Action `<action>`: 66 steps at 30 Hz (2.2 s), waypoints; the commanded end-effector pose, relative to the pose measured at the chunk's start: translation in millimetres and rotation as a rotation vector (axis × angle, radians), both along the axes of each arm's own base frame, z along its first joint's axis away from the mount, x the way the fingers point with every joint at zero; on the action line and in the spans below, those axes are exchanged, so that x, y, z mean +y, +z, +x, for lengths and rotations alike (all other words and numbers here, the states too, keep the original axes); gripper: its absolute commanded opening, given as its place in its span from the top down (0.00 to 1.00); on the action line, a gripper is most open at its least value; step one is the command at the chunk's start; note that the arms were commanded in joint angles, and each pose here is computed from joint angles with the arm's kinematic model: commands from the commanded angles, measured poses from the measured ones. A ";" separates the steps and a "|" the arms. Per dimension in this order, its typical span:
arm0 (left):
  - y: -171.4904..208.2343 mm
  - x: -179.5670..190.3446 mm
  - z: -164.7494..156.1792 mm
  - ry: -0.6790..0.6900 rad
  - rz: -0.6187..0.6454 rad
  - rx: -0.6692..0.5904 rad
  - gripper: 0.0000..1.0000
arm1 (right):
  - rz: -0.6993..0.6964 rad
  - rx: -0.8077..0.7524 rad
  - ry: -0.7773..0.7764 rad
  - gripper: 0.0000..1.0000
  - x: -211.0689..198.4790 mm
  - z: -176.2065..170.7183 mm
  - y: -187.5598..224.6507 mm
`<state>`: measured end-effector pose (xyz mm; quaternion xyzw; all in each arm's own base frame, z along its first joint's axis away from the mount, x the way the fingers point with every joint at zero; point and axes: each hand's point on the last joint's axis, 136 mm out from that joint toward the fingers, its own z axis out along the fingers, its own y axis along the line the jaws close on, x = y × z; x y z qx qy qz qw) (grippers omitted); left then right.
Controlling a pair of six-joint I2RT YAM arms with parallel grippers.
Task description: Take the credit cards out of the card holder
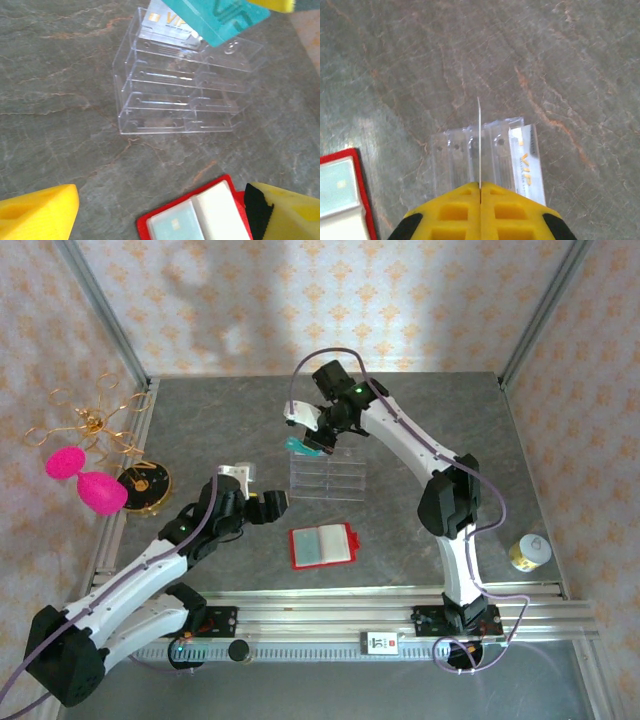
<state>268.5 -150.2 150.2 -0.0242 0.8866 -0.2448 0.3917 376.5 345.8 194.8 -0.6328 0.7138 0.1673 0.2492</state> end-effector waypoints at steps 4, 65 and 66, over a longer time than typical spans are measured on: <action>3.7 15.0 12.3 0.063 0.059 -0.026 0.13 | -0.052 0.006 0.051 1.00 -13.6 -15.6 -11.6; -8.0 4.5 11.5 0.058 -0.102 -0.001 0.15 | 0.188 -0.079 -0.231 0.61 32.3 3.8 18.8; -6.7 3.5 10.8 0.057 -0.121 -0.012 0.15 | 0.264 -0.082 -0.296 0.61 30.9 4.1 33.3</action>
